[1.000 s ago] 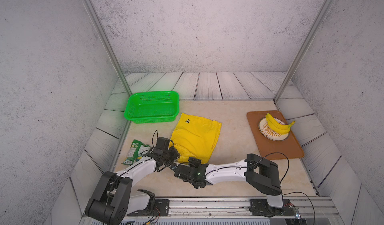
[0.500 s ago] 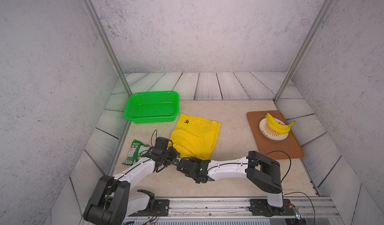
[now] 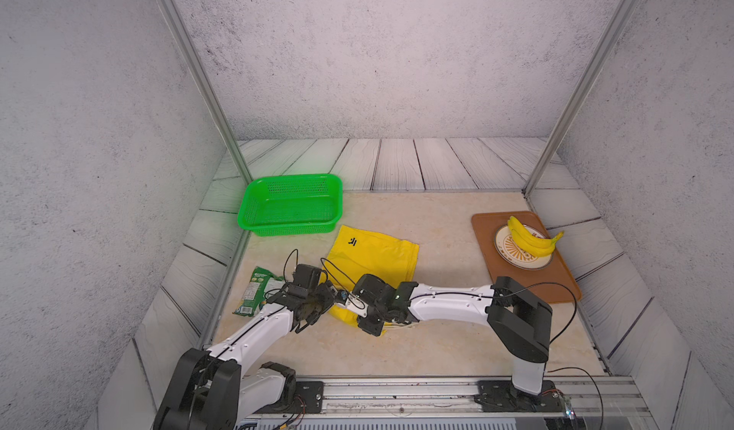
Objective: Roll up the shorts
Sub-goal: Roll the shorts at the center of the board.
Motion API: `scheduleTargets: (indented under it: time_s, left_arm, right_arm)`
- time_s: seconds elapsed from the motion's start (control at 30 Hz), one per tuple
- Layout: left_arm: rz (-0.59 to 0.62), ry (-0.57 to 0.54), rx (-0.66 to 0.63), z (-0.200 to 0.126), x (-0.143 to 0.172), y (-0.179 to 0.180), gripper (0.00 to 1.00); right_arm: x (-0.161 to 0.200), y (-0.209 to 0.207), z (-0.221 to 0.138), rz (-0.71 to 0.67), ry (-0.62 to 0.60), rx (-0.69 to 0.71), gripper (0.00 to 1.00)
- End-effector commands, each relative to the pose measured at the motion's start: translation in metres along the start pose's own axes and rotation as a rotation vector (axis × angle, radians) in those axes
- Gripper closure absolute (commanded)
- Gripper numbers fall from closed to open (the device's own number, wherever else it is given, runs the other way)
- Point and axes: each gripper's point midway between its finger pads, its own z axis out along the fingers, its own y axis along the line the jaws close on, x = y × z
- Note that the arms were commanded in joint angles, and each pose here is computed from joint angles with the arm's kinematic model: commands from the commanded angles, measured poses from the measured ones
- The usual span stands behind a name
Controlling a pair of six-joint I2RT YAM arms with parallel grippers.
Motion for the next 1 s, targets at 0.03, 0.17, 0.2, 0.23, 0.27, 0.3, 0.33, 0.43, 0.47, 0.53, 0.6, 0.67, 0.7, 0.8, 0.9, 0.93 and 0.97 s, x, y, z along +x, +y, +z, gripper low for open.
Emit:
scheduleTargets:
  time_s: [0.03,0.17,0.2,0.23,0.27,0.3,0.33,0.43,0.47,0.53,0.6,0.67,0.7,0.8,0.9,0.93,0.97]
  left_arm:
    - [0.005,-0.095,-0.025,-0.013,-0.024,-0.001,0.12]
    - [0.018,-0.127,0.001,-0.026,-0.032,-0.009,0.08]
    - [0.023,-0.138,0.012,-0.029,-0.034,-0.011,0.07]
    - [0.026,-0.145,0.019,-0.032,-0.034,-0.012,0.05]
    - [0.028,-0.154,0.030,-0.035,-0.034,-0.013,0.05]
    - [0.031,-0.162,0.043,-0.038,-0.034,-0.014,0.04]
    - [0.035,-0.170,0.054,-0.041,-0.034,-0.014,0.02]
    - [0.057,-0.182,0.119,-0.048,-0.030,-0.019,0.00]
    - [0.065,-0.182,0.148,-0.050,-0.027,-0.022,0.02]
    - [0.080,-0.181,0.207,-0.051,-0.021,-0.025,0.05]
    - [0.066,-0.174,0.234,-0.048,-0.014,-0.021,0.08]
    - [0.047,-0.165,0.236,-0.041,-0.008,-0.013,0.10]
    - [0.036,-0.152,0.227,-0.036,-0.004,-0.007,0.11]
    - [0.013,-0.118,0.187,-0.024,0.003,0.005,0.09]
    - [0.001,-0.109,0.166,-0.016,0.004,0.009,0.03]
    - [-0.004,-0.111,0.159,-0.013,0.003,0.010,0.02]
    - [-0.007,-0.114,0.155,-0.010,0.001,0.010,0.02]
  right_arm:
    - [0.012,0.030,-0.010,0.162,0.053,-0.318,0.98]
    - [0.005,0.025,-0.011,0.257,0.024,-0.432,0.98]
    - [0.004,0.023,-0.009,0.285,0.020,-0.460,0.98]
    - [0.004,0.020,-0.007,0.313,0.018,-0.480,0.98]
    - [0.005,0.015,-0.004,0.348,0.017,-0.499,0.98]
    - [0.007,0.011,0.000,0.385,0.016,-0.526,0.98]
    - [0.009,0.007,0.004,0.414,0.019,-0.538,0.98]
    - [0.017,-0.007,0.018,0.514,0.030,-0.565,0.98]
    - [0.019,-0.011,0.021,0.539,0.032,-0.572,0.98]
    - [0.025,-0.017,0.028,0.571,0.047,-0.564,0.98]
    - [0.030,-0.019,0.033,0.587,0.056,-0.564,0.98]
    - [0.033,-0.021,0.035,0.591,0.058,-0.557,0.98]
    - [0.034,-0.022,0.035,0.593,0.057,-0.553,0.98]
    - [0.035,-0.023,0.035,0.598,0.054,-0.548,0.97]
    - [0.034,-0.024,0.034,0.597,0.050,-0.546,0.97]
    - [0.034,-0.025,0.034,0.597,0.048,-0.544,0.96]
    - [0.034,-0.024,0.034,0.597,0.049,-0.542,0.96]
